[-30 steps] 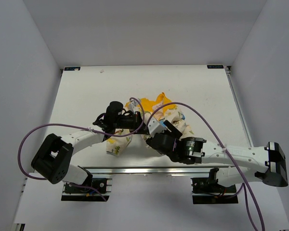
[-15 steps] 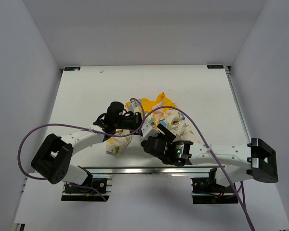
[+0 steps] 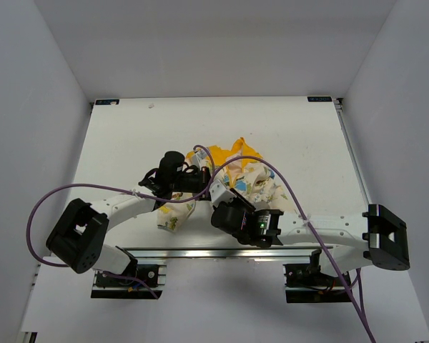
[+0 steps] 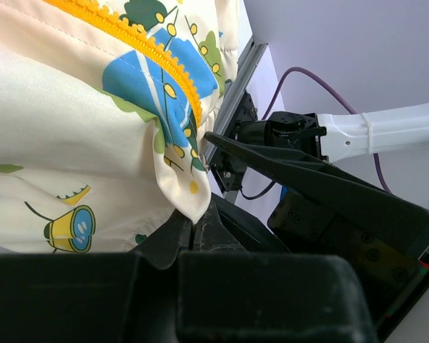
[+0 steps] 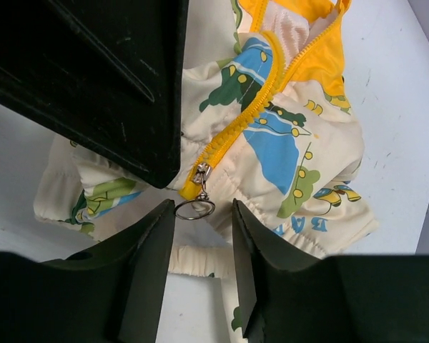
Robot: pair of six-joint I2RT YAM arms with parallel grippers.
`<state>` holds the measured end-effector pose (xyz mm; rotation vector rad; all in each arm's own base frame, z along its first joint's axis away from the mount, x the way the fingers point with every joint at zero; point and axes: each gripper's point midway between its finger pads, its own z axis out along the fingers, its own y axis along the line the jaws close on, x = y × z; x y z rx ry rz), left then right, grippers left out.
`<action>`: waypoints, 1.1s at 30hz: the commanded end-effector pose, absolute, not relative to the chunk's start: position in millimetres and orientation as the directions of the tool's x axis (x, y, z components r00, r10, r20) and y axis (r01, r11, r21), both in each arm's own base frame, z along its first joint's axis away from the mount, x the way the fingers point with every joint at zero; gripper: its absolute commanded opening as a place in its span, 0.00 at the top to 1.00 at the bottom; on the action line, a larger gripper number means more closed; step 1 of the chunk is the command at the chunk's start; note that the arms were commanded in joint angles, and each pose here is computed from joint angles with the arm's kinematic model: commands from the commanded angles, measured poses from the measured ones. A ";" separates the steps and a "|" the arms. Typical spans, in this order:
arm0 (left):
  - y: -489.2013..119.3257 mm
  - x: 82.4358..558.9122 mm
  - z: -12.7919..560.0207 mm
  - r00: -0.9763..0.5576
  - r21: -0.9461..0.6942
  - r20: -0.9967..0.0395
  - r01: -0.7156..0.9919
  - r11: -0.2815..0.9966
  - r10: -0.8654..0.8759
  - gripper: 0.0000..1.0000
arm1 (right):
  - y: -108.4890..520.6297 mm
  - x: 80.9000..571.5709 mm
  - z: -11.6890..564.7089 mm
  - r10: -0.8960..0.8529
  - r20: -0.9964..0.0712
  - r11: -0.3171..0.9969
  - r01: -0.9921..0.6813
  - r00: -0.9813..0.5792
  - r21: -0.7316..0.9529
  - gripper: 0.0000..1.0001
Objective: Zip up the jacket
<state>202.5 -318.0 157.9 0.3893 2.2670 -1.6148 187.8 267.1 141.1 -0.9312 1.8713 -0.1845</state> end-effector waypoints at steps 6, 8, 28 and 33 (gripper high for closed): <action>-324.2 202.6 177.8 -0.881 -0.840 -0.471 0.465 0.278 0.049 1.00 | 272.5 188.9 159.1 -0.602 -0.773 0.742 -0.499 -0.201 -0.449 0.71; -324.3 202.4 177.8 -0.880 -0.839 -0.472 0.467 0.278 0.054 1.00 | 273.3 186.5 161.3 -0.595 -0.778 0.740 -0.516 -0.201 -0.432 0.74; -325.0 184.4 177.1 -0.853 -0.807 -0.500 0.521 0.279 0.148 1.00 | 276.7 194.6 175.1 -0.579 -0.794 0.701 -0.610 -0.186 -0.368 1.00; -321.3 179.3 165.3 -0.865 -0.806 -0.465 0.502 0.313 0.189 1.00 | 267.8 212.2 190.2 -0.578 -0.802 0.736 -0.518 -0.149 -0.435 1.00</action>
